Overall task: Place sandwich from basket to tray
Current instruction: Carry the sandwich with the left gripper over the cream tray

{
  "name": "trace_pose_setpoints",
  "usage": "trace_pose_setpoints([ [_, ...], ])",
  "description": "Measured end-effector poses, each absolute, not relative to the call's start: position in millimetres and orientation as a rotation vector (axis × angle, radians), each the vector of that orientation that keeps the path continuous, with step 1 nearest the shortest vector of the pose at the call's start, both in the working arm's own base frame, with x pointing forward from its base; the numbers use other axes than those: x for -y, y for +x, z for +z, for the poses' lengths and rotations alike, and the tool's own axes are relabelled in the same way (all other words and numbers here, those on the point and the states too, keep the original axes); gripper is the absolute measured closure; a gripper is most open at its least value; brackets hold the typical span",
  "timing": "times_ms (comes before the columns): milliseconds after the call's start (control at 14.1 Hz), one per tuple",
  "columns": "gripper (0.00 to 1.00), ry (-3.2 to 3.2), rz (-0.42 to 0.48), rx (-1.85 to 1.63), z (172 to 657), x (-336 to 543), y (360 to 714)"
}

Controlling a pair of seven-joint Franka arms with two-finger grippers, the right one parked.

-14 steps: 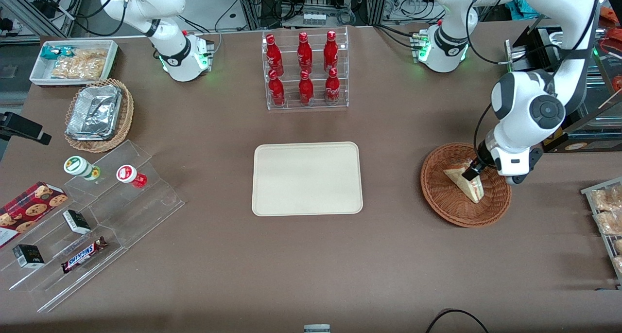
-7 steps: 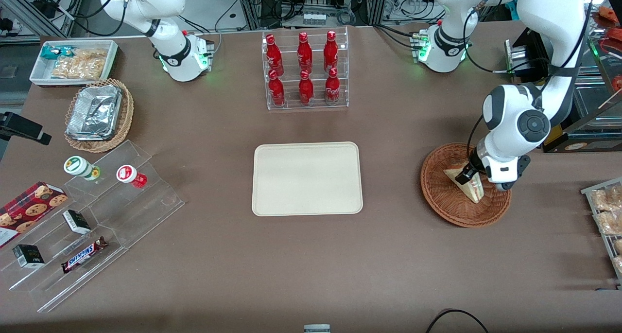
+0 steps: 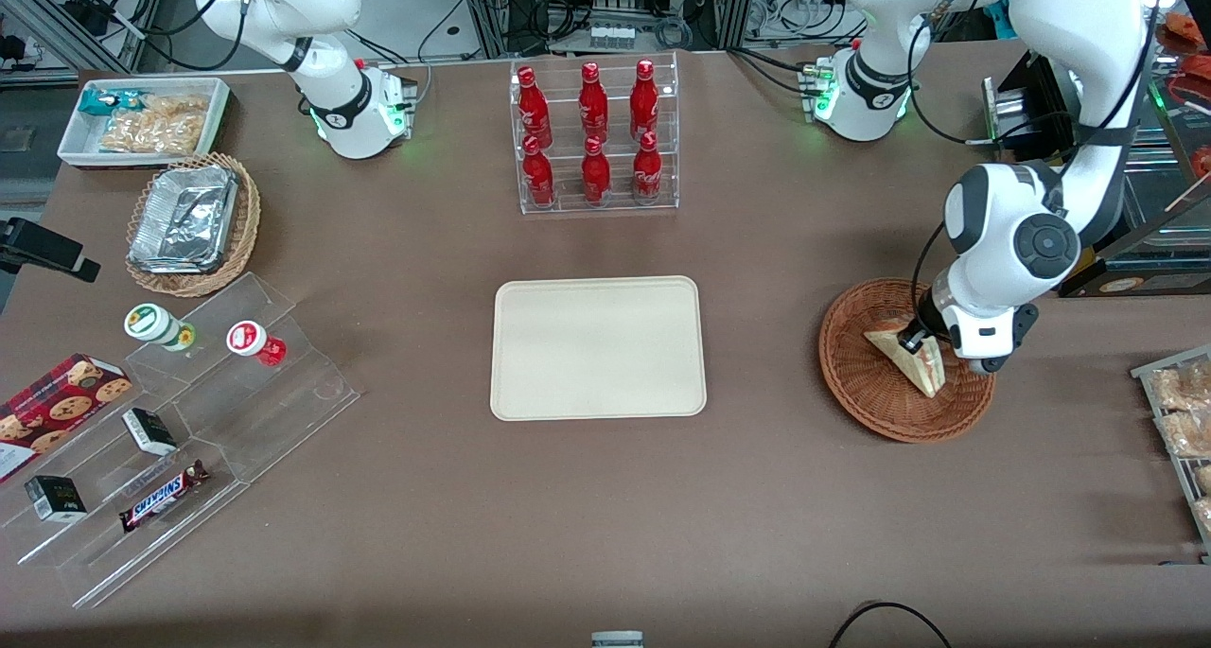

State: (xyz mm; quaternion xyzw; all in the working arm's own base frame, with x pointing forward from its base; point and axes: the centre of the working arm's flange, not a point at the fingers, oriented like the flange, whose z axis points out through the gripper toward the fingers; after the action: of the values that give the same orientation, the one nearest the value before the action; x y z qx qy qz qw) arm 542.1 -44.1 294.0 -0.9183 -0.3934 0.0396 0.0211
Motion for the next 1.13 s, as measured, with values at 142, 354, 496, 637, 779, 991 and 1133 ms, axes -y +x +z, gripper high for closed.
trace_pose_setpoints([
  [142,0.86,-2.856,0.190,1.115,327.4,60.1,551.6],
  [354,0.87,-2.951,0.236,0.773,361.4,111.0,556.4],
  [496,0.87,-3.002,0.228,0.572,364.1,153.2,553.2],
  [637,0.87,-3.028,0.223,0.430,359.0,203.3,550.6],
  [779,0.87,-3.041,0.219,0.336,349.8,257.8,548.0],
  [991,0.87,-3.050,0.205,0.308,333.7,332.6,543.2],
  [1133,0.87,-3.056,0.192,0.334,323.1,375.5,541.7],
])
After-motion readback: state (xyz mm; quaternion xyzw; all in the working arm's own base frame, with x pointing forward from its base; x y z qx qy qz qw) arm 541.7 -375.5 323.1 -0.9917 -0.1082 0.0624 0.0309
